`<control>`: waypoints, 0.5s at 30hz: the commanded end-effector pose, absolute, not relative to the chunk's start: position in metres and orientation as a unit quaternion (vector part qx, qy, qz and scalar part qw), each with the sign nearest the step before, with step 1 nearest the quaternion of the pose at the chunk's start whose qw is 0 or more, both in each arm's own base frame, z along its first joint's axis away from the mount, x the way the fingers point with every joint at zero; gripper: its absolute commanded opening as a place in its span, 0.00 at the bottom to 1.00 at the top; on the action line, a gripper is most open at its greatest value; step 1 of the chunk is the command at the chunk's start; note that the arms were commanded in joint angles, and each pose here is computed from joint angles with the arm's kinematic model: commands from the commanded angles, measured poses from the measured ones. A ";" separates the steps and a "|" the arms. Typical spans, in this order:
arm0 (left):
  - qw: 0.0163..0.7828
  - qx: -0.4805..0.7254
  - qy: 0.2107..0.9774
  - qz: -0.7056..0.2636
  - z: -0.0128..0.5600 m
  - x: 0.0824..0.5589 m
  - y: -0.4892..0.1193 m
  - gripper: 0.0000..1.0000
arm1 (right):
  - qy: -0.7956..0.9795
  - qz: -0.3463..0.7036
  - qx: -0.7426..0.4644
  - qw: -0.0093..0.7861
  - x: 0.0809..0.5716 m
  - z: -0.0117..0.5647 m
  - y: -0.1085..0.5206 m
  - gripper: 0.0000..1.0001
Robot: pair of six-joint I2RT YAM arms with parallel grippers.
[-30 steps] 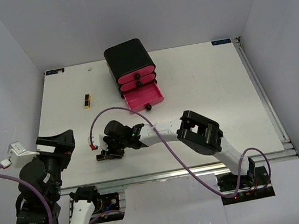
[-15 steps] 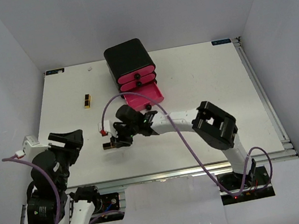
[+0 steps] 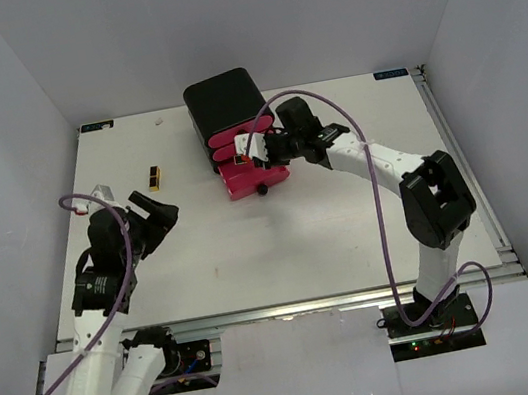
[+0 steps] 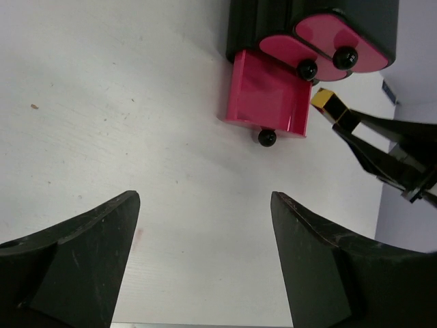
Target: Organize the makeup
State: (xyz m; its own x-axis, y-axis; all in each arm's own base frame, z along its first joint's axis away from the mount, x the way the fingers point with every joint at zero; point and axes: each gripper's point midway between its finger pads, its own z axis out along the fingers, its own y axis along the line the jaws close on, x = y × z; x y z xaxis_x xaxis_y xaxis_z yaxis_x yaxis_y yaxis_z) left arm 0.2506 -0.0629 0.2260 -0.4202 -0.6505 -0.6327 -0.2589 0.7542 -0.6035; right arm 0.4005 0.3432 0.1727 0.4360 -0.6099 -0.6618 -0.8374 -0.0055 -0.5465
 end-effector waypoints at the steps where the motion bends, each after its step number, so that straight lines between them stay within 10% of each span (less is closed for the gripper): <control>1: 0.458 -0.199 0.839 -0.217 0.230 0.274 -0.078 0.91 | 0.487 0.062 -0.741 0.459 0.432 0.151 0.334 0.08; 8: 0.434 -0.160 0.865 -0.195 0.209 0.307 -0.082 0.91 | 0.494 0.047 -0.738 0.457 0.461 0.141 0.347 0.20; 15: 0.432 -0.133 0.879 -0.149 0.192 0.355 -0.055 0.90 | 0.509 0.067 -0.734 0.446 0.457 0.138 0.346 0.61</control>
State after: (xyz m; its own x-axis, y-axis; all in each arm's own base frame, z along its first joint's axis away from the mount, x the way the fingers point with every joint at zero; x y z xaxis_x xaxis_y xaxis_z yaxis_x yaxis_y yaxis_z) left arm 0.3186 -0.0725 0.1701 -0.6468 -0.4282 -0.6311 -0.1776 0.8893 -0.4214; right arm 0.4548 0.3415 0.1064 0.4536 -0.7116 -0.5365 -0.8244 -0.1063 -0.5559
